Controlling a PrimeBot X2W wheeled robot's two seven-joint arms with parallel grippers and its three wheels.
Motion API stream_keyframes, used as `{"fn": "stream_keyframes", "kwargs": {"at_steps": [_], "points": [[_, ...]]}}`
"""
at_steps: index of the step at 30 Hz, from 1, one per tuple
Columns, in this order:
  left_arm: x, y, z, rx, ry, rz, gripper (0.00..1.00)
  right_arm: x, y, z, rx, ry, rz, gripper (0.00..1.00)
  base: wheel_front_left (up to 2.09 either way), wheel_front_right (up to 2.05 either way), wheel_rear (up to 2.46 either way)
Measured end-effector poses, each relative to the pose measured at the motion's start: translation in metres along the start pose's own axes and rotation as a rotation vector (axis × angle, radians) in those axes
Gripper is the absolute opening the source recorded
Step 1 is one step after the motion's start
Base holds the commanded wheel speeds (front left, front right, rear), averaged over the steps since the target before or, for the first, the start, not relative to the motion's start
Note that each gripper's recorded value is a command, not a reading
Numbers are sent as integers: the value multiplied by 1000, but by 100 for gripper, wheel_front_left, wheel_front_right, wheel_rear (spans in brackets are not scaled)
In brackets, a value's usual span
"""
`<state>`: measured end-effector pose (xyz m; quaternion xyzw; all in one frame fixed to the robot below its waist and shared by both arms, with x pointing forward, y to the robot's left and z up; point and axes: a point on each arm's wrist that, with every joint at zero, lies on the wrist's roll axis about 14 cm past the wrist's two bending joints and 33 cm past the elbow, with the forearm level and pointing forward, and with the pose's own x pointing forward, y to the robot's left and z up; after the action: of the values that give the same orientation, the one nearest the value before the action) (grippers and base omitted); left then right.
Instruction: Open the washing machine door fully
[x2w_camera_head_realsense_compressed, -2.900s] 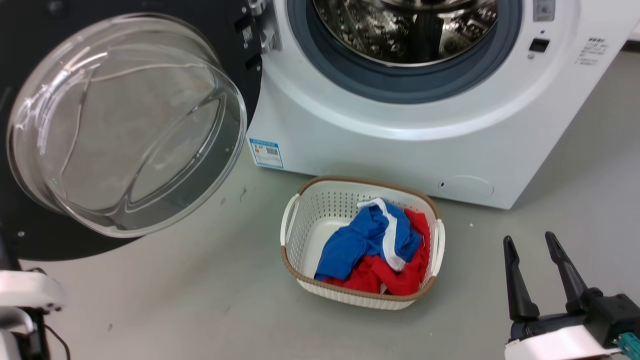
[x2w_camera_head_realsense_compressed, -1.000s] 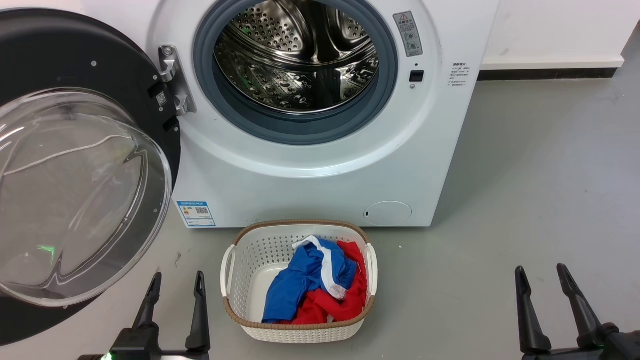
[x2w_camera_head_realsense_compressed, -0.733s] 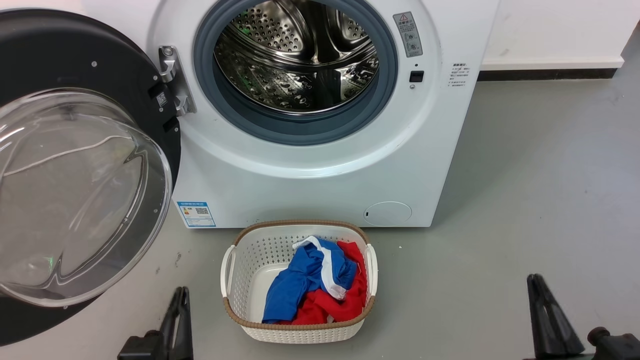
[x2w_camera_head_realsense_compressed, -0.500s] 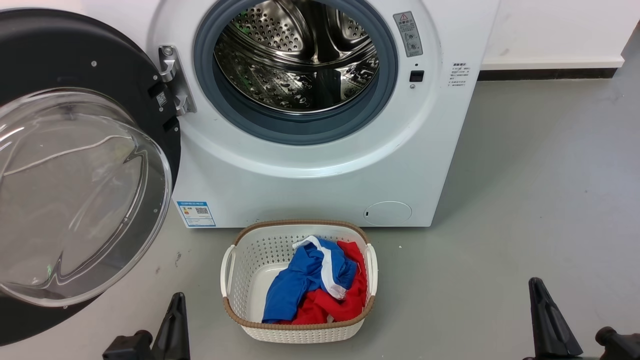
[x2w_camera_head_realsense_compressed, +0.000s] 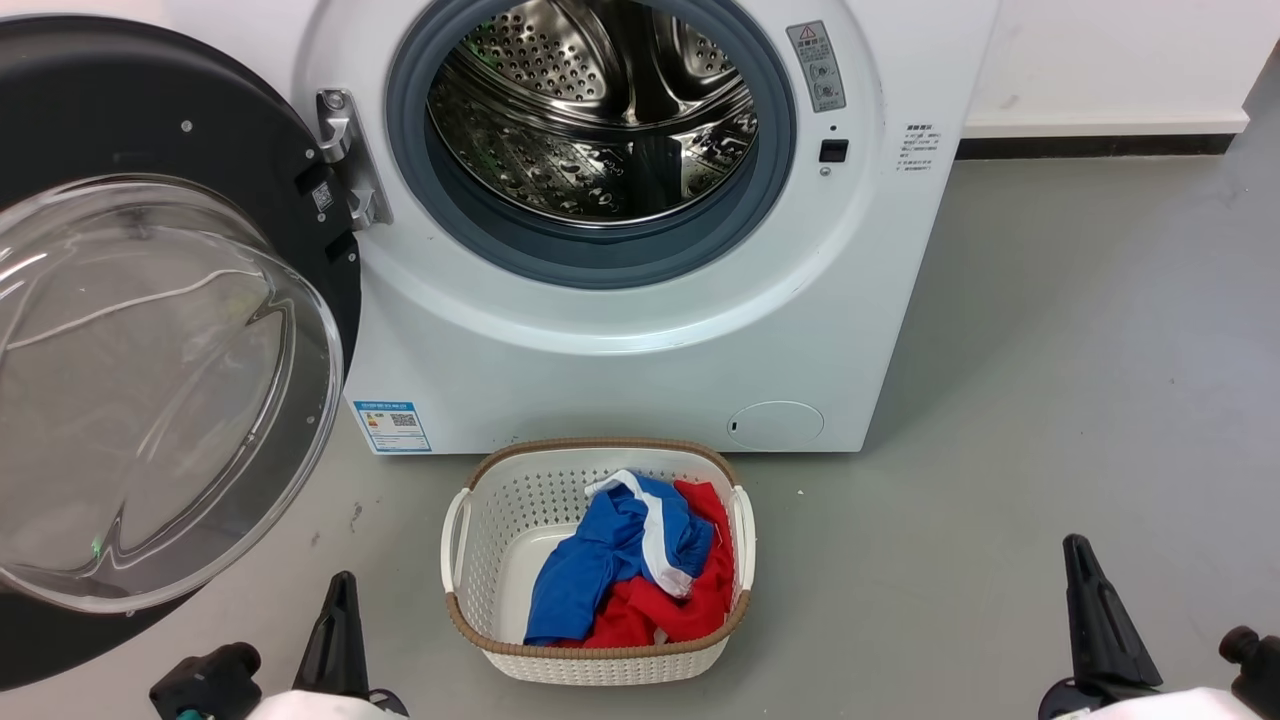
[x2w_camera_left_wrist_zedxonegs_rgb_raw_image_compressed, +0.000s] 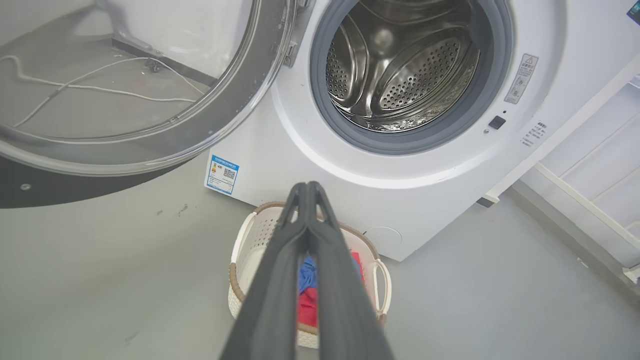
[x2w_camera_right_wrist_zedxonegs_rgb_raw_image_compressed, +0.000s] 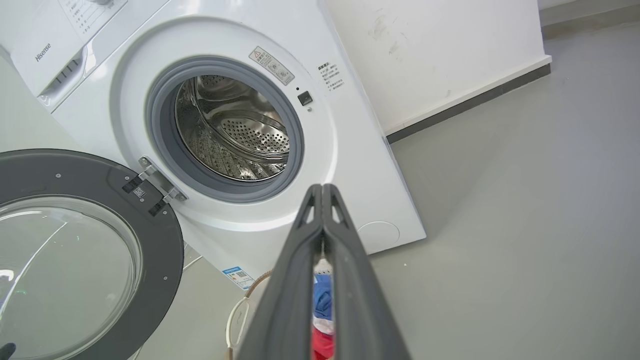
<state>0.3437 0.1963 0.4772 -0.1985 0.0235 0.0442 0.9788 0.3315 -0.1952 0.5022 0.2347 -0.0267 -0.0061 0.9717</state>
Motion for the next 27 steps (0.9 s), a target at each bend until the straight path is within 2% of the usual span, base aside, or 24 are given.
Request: {"fn": "stream_keyframes", "kwargs": {"at_steps": [27], "points": [[15, 2, 2, -415, 40, 19, 0, 19, -7, -1, 386, 21, -45, 0, 0, 0, 0]]}}
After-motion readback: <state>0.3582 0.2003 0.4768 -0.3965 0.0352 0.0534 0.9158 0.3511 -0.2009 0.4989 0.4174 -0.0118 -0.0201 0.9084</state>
